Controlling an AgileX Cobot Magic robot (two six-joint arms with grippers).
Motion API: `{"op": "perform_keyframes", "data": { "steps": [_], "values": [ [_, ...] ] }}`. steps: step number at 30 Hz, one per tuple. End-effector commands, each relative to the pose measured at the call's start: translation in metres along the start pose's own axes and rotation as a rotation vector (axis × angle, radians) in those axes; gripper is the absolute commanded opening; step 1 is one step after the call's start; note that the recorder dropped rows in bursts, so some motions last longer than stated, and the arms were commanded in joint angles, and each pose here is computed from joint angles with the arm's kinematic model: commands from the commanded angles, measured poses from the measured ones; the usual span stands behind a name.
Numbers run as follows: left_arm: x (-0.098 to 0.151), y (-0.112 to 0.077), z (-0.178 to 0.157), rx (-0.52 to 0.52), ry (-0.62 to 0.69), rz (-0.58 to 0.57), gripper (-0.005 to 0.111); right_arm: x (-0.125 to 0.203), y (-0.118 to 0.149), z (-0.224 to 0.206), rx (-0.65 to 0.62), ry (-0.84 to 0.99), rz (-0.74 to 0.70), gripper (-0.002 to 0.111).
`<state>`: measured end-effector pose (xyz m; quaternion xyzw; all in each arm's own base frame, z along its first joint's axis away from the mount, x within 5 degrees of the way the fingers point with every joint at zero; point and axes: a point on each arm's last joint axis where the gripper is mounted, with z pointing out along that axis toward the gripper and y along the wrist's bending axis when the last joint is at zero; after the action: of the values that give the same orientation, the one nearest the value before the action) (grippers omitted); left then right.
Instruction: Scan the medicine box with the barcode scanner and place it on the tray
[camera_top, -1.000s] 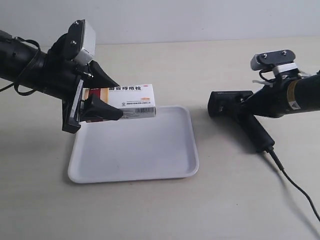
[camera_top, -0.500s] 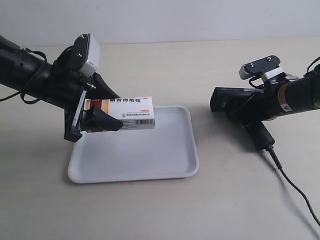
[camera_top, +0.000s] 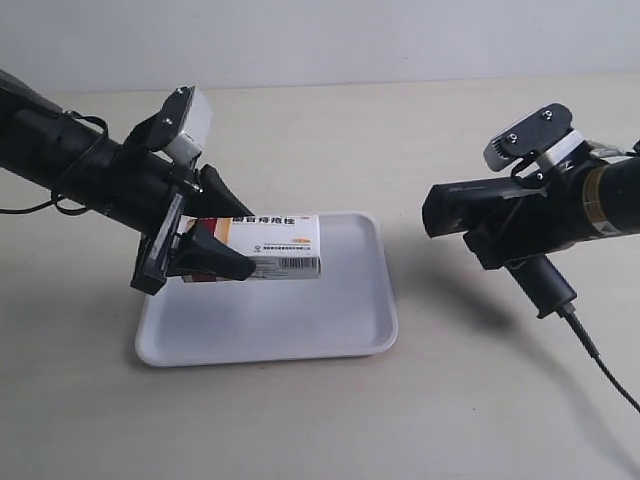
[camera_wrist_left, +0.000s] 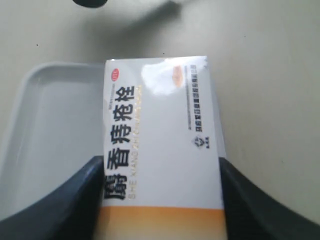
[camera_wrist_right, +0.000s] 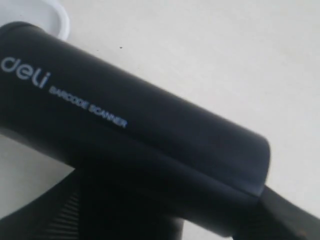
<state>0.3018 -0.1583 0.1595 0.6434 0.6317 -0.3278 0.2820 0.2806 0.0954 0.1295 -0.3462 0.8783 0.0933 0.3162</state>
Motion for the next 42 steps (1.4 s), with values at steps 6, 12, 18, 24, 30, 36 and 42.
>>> {"op": "perform_keyframes", "data": {
  "steps": [6,12,18,24,30,36,42],
  "values": [
    [-0.002,0.006,-0.001,-0.054,0.007,0.001,0.0,-0.006,-0.005,-0.015,0.092,-0.011,0.037,0.0],
    [-0.007,0.012,-0.003,-0.083,-0.008,0.003,0.0,0.001,-0.005,-0.021,0.129,0.012,0.051,0.0],
    [-0.012,0.014,-0.005,-0.092,-0.031,0.003,0.0,0.006,-0.005,-0.022,0.148,0.032,0.061,0.0],
    [-0.015,0.013,-0.012,-0.028,-0.094,0.002,0.0,0.001,-0.002,-0.039,0.167,-0.02,0.088,0.0],
    [0.012,0.025,-0.011,0.051,-0.146,-0.086,0.0,0.001,0.002,-0.054,0.18,-0.057,0.089,0.0],
    [0.021,0.025,-0.006,0.074,-0.131,-0.102,0.0,0.004,0.004,-0.047,0.143,-0.034,0.073,0.0],
    [0.02,0.024,-0.006,0.09,-0.135,-0.095,0.0,0.014,0.011,-0.025,0.037,0.018,0.063,0.0]
  ]
}}
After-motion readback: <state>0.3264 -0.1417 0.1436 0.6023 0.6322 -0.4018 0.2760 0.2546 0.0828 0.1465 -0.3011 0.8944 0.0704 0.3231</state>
